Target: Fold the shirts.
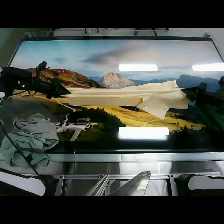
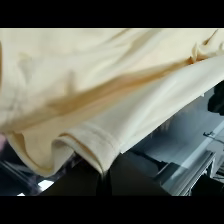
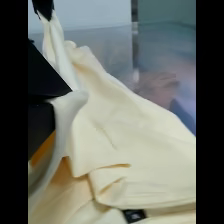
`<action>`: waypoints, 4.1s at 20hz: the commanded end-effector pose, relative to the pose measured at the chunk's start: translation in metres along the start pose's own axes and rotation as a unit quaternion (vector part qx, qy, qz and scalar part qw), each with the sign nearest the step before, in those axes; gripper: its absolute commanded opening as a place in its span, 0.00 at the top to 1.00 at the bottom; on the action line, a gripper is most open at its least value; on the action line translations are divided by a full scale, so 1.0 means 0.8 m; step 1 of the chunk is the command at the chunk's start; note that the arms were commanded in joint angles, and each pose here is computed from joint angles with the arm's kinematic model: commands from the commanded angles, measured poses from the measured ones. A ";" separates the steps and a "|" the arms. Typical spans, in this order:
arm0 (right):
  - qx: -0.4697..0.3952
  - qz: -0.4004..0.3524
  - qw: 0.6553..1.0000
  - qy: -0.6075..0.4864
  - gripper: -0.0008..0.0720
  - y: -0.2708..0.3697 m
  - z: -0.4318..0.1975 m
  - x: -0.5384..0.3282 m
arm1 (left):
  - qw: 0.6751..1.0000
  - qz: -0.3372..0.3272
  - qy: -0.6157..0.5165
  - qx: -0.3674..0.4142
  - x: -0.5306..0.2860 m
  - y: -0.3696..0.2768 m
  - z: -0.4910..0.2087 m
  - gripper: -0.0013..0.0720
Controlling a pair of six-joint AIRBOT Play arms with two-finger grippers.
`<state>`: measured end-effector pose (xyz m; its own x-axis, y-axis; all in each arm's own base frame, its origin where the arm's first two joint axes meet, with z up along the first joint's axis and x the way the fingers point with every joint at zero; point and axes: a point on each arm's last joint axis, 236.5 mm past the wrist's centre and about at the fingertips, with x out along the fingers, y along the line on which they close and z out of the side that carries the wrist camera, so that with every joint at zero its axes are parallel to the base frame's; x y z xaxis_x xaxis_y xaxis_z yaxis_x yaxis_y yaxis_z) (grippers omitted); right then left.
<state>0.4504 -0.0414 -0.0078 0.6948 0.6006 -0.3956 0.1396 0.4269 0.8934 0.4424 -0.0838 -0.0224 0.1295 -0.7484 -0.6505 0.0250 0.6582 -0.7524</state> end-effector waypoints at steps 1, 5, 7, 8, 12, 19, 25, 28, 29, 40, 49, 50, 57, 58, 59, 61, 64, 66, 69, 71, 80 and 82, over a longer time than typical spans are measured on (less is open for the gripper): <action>-0.030 -0.044 0.997 -0.052 0.97 -0.021 0.058 0.041 | 1.000 0.008 -0.018 -0.024 0.025 0.029 0.052 0.95; -0.044 -0.045 0.996 -0.057 0.96 -0.049 0.070 0.072 | 0.999 0.003 -0.003 -0.044 0.055 0.056 0.075 0.97; -0.035 -0.045 0.997 -0.047 0.96 -0.064 0.061 0.085 | 0.999 0.002 0.003 -0.042 0.069 0.060 0.081 0.98; -0.032 -0.046 0.998 -0.041 0.96 -0.069 0.055 0.091 | 0.999 0.002 0.006 -0.039 0.076 0.061 0.082 0.98; -0.058 -0.044 0.997 -0.026 0.93 -0.066 0.043 0.103 | 0.999 0.009 0.029 -0.029 0.084 0.064 0.076 0.85; -0.095 -0.111 0.989 0.036 0.09 -0.071 0.058 0.023 | 0.996 -0.021 0.083 -0.024 0.005 0.020 0.062 0.01; -0.104 -0.164 0.979 0.058 0.09 -0.086 0.079 0.000 | 0.996 -0.020 0.076 -0.043 -0.014 0.002 0.046 0.04; -0.075 -0.156 0.980 0.095 0.09 -0.104 0.056 0.016 | 0.993 -0.026 0.109 -0.044 -0.002 -0.008 0.025 0.09; -0.069 -0.154 0.980 0.104 0.09 -0.109 0.049 0.022 | 0.992 -0.028 0.119 -0.040 0.002 -0.013 0.020 0.36; -0.034 -0.080 0.983 0.162 0.42 -0.080 -0.002 0.096 | 0.987 -0.025 0.156 0.037 0.081 -0.080 0.000 0.97; -0.063 -0.091 0.957 0.269 0.97 -0.045 -0.047 0.061 | 0.977 -0.016 0.163 0.139 0.198 -0.169 -0.036 0.97; -0.071 -0.118 0.950 0.281 0.97 -0.051 -0.049 0.045 | 0.978 -0.010 0.140 0.152 0.216 -0.178 -0.029 0.97; -0.094 -0.166 0.953 0.235 0.97 -0.045 -0.004 -0.053 | 0.972 0.003 0.113 0.204 0.360 -0.220 -0.076 0.97; -0.087 -0.165 0.954 0.236 0.97 -0.049 -0.003 -0.063 | 0.973 0.003 0.099 0.210 0.376 -0.228 -0.079 0.97; -0.081 -0.162 0.954 0.238 0.97 -0.053 -0.003 -0.072 | 0.972 0.003 0.088 0.216 0.391 -0.236 -0.083 0.97; -0.079 -0.157 0.955 0.240 0.97 -0.057 -0.002 -0.087 | 0.970 -0.003 0.066 0.235 0.415 -0.259 -0.087 0.97; -0.079 -0.148 0.955 0.247 0.97 -0.059 -0.005 -0.102 | 0.965 -0.021 0.026 0.259 0.434 -0.298 -0.074 0.98; -0.083 -0.141 0.955 0.247 0.97 -0.057 -0.004 -0.105 | 0.968 -0.021 0.006 0.252 0.442 -0.297 -0.063 0.98; -0.085 -0.102 0.964 0.229 0.97 -0.036 0.003 -0.097 | 0.973 -0.015 0.042 0.226 0.455 -0.266 -0.082 0.98; -0.083 -0.046 0.973 0.209 0.97 0.000 0.012 -0.088 | 0.973 -0.020 0.046 0.225 0.449 -0.272 -0.080 0.98; -0.123 0.191 0.948 0.225 0.97 0.180 -0.026 -0.017 | 0.980 -0.036 0.109 0.162 0.445 -0.264 -0.109 0.97; -0.136 0.198 0.935 0.262 0.97 0.203 -0.064 0.015 | 0.977 -0.083 0.129 0.147 0.404 -0.298 -0.107 0.97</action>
<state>0.4439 0.0198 0.1104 0.2830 0.9374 -0.2028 -0.2421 0.2744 0.9307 0.4011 -0.4930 -0.0978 -0.0872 -0.7719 -0.6297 0.3587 0.5654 -0.7427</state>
